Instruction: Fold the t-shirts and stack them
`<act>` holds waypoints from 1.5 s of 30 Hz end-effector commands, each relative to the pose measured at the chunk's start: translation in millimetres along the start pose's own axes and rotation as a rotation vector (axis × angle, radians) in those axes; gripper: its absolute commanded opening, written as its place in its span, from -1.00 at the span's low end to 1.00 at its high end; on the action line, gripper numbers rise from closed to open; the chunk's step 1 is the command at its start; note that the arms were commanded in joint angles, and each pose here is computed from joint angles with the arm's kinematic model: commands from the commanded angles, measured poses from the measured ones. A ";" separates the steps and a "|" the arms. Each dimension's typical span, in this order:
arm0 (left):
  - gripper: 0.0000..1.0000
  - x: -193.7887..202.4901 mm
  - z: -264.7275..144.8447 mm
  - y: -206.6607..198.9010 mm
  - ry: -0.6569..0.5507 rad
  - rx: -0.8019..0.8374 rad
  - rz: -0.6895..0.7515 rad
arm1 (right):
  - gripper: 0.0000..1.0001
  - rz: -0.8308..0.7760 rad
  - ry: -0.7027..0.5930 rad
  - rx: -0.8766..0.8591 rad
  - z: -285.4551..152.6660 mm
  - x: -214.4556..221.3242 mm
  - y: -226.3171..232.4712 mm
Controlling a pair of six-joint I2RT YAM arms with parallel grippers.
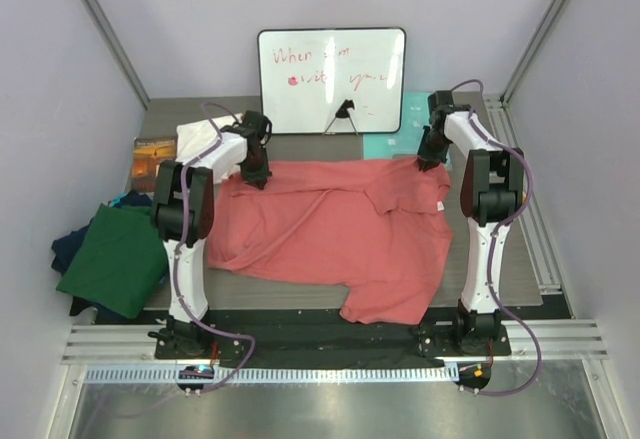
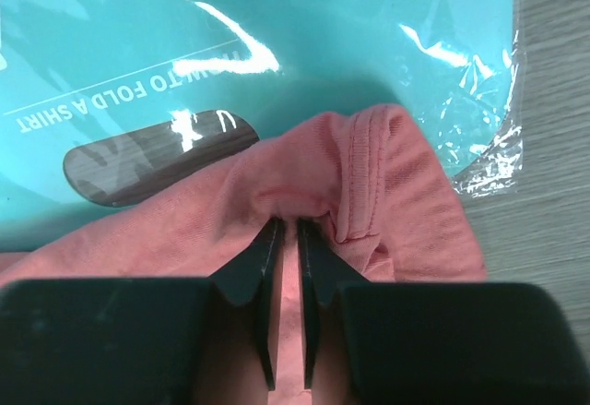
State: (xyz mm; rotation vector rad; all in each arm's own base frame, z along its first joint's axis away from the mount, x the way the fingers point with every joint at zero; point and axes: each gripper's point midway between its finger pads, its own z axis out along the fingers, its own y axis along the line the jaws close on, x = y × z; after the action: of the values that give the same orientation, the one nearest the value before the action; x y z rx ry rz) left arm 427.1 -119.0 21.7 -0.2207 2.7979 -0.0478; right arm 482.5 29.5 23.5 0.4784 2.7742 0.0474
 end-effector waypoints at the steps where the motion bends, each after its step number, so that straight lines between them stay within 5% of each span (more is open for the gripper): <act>1: -1.00 1.2 24.7 3.9 0.033 -0.001 -0.022 | -0.74 0.002 -0.021 0.074 8.4 -7.0 -13.9; 12: -1.00 -39.4 28.9 36.4 0.018 -0.016 -0.107 | -0.81 0.073 -0.042 0.095 18.7 -33.3 -40.0; 16: -0.96 -44.5 22.1 37.2 0.011 -0.010 -0.098 | -0.63 0.074 -0.052 0.048 12.8 -43.0 -30.2; 22: -0.37 -40.9 -9.3 34.4 -0.028 0.037 -0.100 | -0.38 0.074 -0.129 -0.131 -48.2 -59.4 0.8; 27: -0.23 -36.6 -49.7 40.8 -0.098 0.045 -0.107 | -0.29 0.071 -0.276 -0.236 -134.2 -66.7 11.7; 33: -0.17 -33.3 -114.7 54.3 -0.216 0.059 -0.153 | -0.28 0.095 -0.277 -0.270 -185.9 0.3 -3.4; 45: -0.12 48.7 -163.5 71.5 -0.235 0.099 -0.256 | -0.25 0.134 0.003 -0.294 -170.7 201.2 -40.2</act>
State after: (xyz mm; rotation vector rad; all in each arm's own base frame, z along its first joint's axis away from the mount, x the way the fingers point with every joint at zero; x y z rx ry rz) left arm 348.9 -57.0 163.1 -0.4598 2.4877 -0.1931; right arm 272.2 48.1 122.5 0.5538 2.6411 0.3941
